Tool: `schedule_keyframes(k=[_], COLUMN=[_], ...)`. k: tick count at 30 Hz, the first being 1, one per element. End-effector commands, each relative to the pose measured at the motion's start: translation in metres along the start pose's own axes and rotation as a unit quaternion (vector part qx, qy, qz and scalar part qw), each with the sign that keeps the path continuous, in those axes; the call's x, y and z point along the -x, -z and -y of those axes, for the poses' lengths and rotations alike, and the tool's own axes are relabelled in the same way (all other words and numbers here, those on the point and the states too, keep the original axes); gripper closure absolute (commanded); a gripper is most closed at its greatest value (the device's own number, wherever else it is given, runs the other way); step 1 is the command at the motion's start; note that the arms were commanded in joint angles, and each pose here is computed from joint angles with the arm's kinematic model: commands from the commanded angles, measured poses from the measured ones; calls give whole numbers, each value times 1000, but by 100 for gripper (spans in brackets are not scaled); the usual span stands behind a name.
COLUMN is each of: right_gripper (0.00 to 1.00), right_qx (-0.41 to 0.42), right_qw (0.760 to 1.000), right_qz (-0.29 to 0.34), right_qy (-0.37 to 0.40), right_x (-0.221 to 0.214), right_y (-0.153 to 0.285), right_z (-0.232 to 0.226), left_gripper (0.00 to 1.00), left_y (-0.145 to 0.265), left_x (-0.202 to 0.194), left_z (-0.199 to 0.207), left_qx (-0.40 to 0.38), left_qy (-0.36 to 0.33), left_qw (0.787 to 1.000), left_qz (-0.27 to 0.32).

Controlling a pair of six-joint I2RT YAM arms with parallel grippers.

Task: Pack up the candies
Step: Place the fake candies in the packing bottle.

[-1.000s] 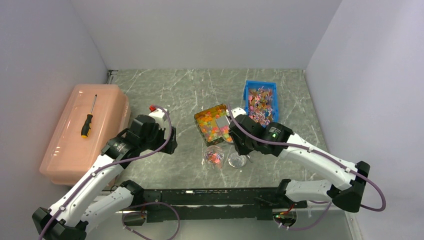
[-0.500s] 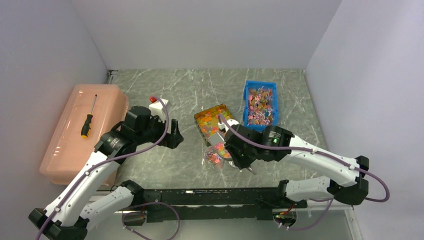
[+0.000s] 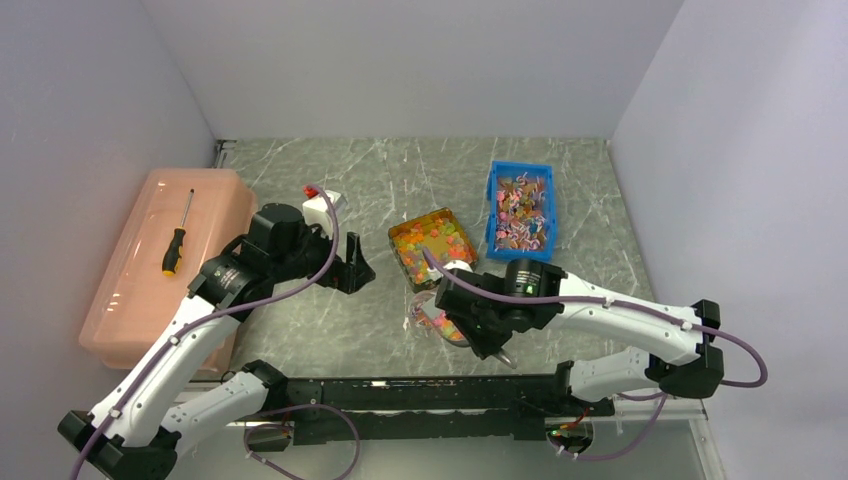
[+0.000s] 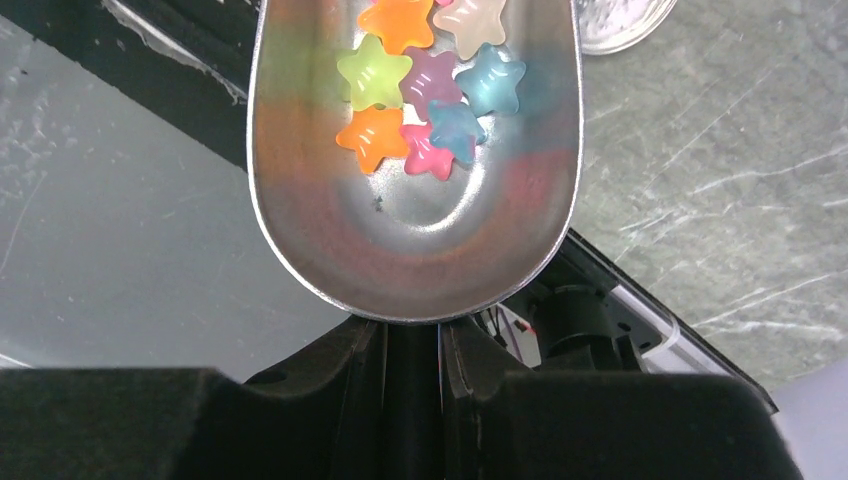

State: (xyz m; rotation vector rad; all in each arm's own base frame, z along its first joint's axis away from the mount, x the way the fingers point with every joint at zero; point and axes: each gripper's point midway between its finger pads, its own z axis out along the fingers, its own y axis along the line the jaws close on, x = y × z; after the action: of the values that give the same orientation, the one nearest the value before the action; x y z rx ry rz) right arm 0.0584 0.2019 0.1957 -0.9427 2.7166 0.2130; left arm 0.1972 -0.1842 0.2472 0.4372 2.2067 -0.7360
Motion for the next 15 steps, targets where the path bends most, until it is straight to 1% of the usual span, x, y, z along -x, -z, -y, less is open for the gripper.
schedule_keyframes(k=[1,6,15], right_gripper=[100,100,100], right_qx=[9,-4,0], right_qw=[1000,999,998], right_qz=[-13,-34,-61], right_qy=[-18,-23,-32], right_x=[-5,-6,-5], right_y=[13,15,9], right_z=[-6,-6,-16], left_gripper=[1,1,1], left_y=[6,2,-6], left_x=[17,10,-2], left_z=[9,2,-10], left_qx=[-13,-3,10], left_qy=[-13,-21,-37], left_qw=[1000,1000,999], left_qz=[25,21,16])
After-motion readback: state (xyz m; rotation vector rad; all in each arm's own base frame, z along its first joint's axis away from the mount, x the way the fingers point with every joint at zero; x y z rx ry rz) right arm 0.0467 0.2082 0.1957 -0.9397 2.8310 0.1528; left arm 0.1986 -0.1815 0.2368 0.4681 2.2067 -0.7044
